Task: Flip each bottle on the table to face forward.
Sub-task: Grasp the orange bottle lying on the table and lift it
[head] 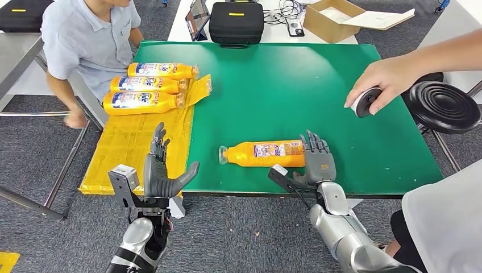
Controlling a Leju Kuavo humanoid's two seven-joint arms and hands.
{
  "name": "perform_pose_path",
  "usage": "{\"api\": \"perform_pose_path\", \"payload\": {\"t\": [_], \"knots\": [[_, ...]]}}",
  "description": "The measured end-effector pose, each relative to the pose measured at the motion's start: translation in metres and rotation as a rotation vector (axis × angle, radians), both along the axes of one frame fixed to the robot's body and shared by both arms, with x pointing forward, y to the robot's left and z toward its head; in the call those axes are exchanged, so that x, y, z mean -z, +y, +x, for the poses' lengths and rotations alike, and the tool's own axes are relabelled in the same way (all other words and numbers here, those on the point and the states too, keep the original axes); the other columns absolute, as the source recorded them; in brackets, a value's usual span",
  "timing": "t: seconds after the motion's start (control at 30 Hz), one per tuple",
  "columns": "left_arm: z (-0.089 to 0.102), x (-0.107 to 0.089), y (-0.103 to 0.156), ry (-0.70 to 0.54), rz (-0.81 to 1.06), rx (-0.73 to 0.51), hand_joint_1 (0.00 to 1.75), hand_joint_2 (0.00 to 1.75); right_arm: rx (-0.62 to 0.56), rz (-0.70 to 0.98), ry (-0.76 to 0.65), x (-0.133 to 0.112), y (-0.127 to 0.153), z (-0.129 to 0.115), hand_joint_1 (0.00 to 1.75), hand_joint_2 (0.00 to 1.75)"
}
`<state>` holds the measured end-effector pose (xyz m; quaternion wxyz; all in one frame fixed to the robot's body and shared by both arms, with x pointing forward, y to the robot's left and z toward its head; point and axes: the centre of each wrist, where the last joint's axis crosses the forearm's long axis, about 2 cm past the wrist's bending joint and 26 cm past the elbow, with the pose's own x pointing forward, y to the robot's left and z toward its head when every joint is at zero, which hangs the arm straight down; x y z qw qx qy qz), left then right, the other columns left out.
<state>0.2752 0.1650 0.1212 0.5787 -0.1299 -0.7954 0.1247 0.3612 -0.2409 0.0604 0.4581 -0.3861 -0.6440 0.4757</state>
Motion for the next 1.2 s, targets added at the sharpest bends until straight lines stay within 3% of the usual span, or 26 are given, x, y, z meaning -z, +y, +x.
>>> {"api": "perform_pose_path", "payload": {"t": [0.23,0.43,0.77,1.2], "knots": [[0.003,0.001,-0.002,0.023,-0.014,0.02,0.0,1.75,-0.014,0.018,0.093,0.002,0.001,0.001,0.0,1.75],[0.012,-0.003,-0.012,0.027,-0.03,0.076,0.0,1.75,-0.095,0.098,0.207,0.001,0.002,0.005,0.0,1.75],[0.018,-0.005,-0.02,0.036,-0.034,0.11,0.0,1.75,-0.12,0.109,0.222,0.0,0.001,0.008,0.0,1.75],[0.022,-0.006,-0.028,0.043,-0.069,0.15,0.0,1.75,-0.166,-0.021,0.232,-0.011,0.0,0.018,0.0,1.75]]}}
